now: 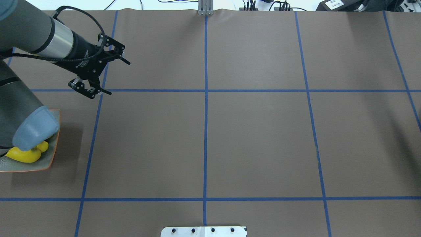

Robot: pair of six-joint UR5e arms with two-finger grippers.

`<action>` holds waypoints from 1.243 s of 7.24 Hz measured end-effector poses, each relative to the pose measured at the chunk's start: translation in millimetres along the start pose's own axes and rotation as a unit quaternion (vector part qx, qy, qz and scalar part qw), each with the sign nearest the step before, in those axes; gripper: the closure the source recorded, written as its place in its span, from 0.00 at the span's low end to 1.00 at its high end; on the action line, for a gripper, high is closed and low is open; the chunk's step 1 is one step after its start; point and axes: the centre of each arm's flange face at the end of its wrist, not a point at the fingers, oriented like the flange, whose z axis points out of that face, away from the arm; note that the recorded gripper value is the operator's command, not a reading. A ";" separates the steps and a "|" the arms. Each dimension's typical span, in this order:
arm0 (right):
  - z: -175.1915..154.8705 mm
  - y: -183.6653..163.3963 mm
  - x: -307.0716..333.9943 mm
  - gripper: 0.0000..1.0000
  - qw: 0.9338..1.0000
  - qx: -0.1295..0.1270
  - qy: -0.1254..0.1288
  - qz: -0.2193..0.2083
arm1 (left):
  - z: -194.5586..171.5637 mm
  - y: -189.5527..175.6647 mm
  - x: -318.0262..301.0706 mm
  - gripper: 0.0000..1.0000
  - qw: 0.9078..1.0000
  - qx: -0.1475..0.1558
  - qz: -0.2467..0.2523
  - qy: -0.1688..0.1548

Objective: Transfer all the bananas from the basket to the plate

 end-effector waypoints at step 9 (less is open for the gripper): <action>26.8 -157.2 -438.7 1.00 0.960 0.043 -0.221 0.164 | 34.6 82.2 43.7 0.01 0.984 -0.118 0.089 0.102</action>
